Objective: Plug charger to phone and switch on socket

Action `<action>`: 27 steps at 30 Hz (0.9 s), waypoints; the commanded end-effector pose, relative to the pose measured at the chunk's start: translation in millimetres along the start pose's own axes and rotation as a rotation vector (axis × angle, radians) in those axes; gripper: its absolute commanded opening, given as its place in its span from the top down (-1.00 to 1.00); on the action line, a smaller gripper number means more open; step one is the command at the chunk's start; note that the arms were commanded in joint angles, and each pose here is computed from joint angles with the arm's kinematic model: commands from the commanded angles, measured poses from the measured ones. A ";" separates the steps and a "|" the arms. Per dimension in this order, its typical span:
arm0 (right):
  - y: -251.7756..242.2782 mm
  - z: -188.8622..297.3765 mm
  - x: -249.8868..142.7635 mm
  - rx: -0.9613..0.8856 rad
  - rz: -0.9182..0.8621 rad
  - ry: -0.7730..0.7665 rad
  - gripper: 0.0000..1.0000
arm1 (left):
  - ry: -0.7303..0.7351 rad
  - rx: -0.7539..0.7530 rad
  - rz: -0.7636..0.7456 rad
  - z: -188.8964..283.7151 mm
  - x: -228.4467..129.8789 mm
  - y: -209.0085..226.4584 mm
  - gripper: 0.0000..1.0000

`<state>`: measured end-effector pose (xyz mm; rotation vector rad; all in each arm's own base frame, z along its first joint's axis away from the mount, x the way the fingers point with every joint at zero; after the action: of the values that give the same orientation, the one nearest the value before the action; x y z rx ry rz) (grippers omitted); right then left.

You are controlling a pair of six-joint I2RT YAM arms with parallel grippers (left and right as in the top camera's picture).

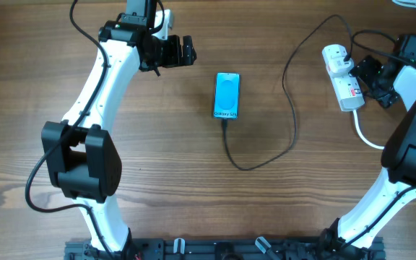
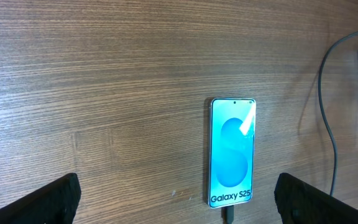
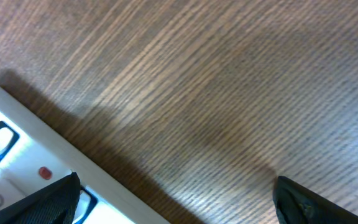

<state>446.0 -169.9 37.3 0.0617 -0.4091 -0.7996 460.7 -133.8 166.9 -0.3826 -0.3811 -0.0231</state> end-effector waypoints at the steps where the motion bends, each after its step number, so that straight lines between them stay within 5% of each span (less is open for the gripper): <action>1: 6.7 -10.7 -23.6 0.060 0.027 0.091 -0.99 | 0.002 0.009 -0.010 -2.3 -0.7 1.0 -1.00; 27: 11.7 -10.1 -35.3 0.068 0.036 0.137 -0.99 | 0.009 0.011 -0.008 -2.3 -2.3 1.3 -1.00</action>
<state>445.3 -165.1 37.7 0.1007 -0.3973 -0.7820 460.3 -133.7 166.7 -0.3821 -0.3793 -0.0232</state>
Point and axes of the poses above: each gripper's point midway between its finger pads, its own z axis back along the fingers, its own y axis along the line the jaws close on, x = y × z, the point moved 3 cm from there along z, back along the fingers
